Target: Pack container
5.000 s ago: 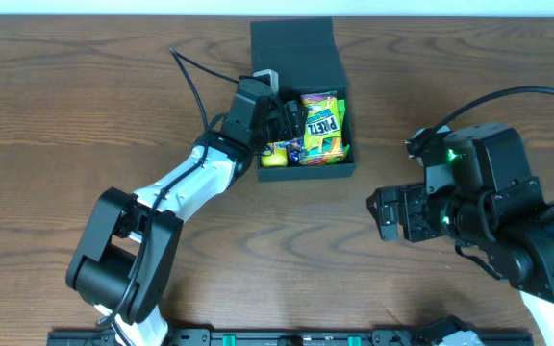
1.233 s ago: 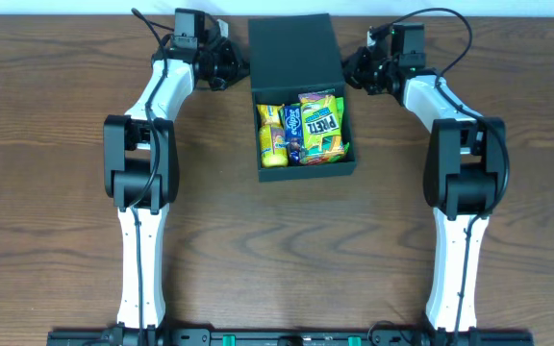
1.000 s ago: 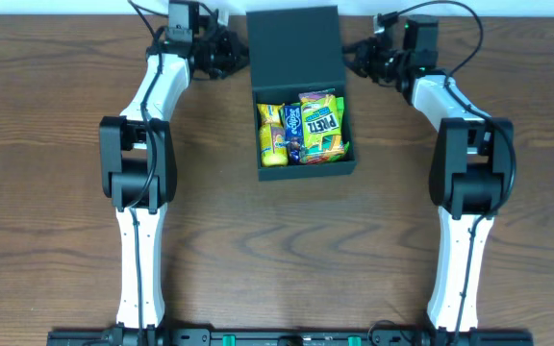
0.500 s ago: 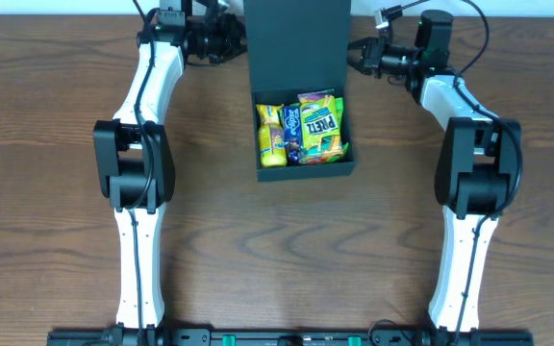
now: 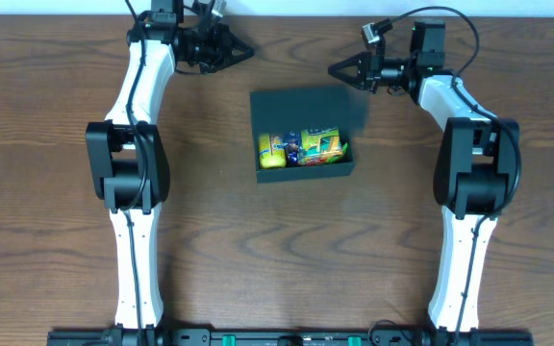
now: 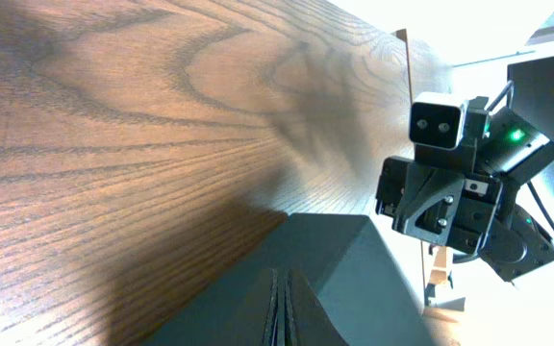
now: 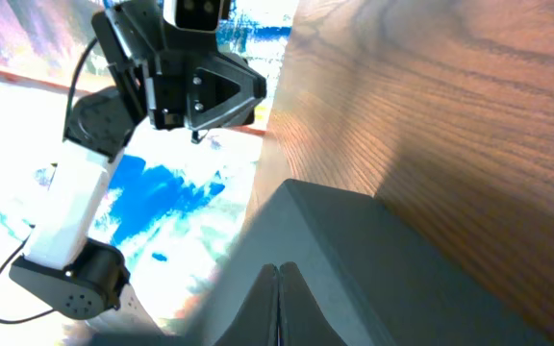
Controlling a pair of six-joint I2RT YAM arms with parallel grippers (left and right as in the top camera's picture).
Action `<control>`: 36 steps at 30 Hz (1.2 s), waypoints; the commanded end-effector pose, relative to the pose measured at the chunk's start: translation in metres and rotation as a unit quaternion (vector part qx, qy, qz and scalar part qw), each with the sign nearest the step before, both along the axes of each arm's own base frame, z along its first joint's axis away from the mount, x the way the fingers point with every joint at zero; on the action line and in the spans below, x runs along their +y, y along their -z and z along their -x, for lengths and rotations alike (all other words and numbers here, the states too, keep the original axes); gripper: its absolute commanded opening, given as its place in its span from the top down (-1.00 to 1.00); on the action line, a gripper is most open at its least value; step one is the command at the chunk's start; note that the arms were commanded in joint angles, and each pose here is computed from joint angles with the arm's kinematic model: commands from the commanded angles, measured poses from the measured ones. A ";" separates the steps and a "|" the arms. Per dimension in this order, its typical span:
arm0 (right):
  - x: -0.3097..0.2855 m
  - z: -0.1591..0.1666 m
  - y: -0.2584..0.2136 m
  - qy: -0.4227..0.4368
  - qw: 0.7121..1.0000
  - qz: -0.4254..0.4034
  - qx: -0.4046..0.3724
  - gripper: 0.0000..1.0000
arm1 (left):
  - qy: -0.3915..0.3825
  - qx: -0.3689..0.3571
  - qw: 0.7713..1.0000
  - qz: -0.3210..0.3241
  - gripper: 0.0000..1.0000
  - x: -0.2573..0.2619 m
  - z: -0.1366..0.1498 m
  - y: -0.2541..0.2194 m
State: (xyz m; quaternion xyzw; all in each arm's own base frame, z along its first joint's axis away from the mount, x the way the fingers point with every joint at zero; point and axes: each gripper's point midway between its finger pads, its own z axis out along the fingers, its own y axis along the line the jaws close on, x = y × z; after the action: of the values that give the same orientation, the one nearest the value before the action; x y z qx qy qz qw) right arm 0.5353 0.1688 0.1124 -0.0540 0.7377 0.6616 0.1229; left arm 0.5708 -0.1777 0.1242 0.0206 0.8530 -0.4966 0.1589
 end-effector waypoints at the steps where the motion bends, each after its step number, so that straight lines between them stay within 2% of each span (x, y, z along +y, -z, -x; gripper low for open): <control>1: 0.004 -0.003 -0.005 0.001 1.000 0.008 -0.029 0.96 | 0.008 -0.054 0.999 -0.002 0.89 0.004 0.002 -0.045; 5: -0.004 -0.021 0.007 0.067 0.995 0.069 -0.003 0.97 | -0.014 -0.057 0.996 -0.063 0.89 0.017 0.006 -0.047; 9: -0.018 -0.033 -0.006 0.120 0.984 0.127 -0.027 0.96 | -0.023 -0.092 0.985 -0.144 0.89 0.035 0.018 -0.072; 12: -0.028 -0.032 -0.022 0.147 0.972 0.177 -0.047 0.96 | -0.024 -0.115 0.976 -0.184 0.88 0.046 0.033 -0.097; 17: -0.044 -0.014 -0.057 0.167 0.948 0.261 -0.079 0.97 | -0.004 -0.145 0.966 -0.212 0.88 0.052 0.067 -0.139; 26: -0.051 0.059 -0.152 0.189 0.903 0.366 -0.117 0.97 | 0.044 -0.156 0.956 -0.243 0.88 0.059 0.151 -0.193; 31: -0.044 0.117 -0.188 0.187 0.873 0.430 -0.134 0.97 | 0.063 -0.167 0.954 -0.241 0.88 0.059 0.190 -0.216; 36: -0.029 0.189 -0.208 0.164 0.840 0.493 -0.155 0.97 | 0.055 -0.196 0.949 -0.241 0.88 0.061 0.233 -0.238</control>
State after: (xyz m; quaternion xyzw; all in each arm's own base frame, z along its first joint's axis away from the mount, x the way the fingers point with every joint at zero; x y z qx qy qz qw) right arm 0.3625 0.1449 0.3133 -0.0720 0.9321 0.2219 0.2771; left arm 0.3577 -0.1202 0.3499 0.1891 0.9043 -0.2760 0.2653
